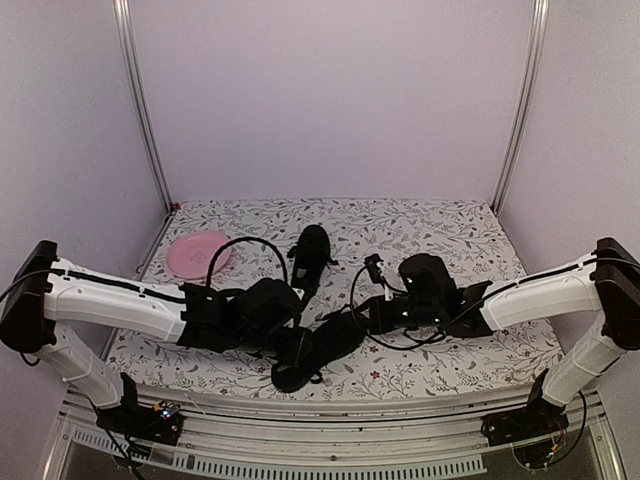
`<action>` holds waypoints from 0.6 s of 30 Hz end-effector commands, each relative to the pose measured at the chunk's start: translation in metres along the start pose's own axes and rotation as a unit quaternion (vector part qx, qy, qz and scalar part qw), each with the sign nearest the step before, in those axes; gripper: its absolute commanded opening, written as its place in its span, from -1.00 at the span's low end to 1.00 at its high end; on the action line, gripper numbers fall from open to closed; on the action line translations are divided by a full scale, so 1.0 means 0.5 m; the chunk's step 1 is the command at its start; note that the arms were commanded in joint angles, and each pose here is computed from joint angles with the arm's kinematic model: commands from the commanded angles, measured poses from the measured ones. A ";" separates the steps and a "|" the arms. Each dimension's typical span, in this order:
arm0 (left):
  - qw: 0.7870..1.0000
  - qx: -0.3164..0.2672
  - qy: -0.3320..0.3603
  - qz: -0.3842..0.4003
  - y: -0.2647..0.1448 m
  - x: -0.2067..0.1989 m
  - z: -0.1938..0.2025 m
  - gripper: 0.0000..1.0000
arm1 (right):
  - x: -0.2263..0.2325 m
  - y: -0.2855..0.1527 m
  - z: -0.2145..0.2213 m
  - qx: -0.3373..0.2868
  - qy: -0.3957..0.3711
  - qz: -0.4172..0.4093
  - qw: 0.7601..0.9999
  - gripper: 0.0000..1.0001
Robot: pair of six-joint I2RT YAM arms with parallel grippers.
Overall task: Tie the shoes
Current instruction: Adjust the shoelace at the center of the board.
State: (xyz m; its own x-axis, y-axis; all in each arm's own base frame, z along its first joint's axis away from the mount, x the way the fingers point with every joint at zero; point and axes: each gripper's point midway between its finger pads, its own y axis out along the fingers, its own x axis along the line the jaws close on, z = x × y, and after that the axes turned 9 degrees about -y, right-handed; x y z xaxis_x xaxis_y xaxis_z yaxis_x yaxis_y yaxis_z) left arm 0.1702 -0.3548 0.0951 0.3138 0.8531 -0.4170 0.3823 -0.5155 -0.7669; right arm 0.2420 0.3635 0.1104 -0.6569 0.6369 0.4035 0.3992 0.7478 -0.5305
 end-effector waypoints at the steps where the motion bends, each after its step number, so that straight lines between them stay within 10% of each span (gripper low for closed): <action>1: 1.000 -0.013 0.025 0.005 -0.018 0.006 -0.031 -1.00 | -0.055 -0.036 0.025 -0.003 0.026 0.067 0.997 -0.96; 18: 0.994 0.023 0.102 0.026 0.021 0.066 -0.036 -1.00 | -0.131 -0.041 0.154 0.045 0.097 0.127 0.986 -0.96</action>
State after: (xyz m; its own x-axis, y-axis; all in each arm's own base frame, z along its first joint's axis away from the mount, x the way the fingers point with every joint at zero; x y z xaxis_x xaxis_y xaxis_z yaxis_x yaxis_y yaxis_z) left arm 0.1897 -0.3505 0.0909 0.4828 0.7753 -0.4072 0.3104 -0.5863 -0.7483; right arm 0.2256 0.3186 0.0694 -0.4934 0.7505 0.4396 0.4451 0.6521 -0.6137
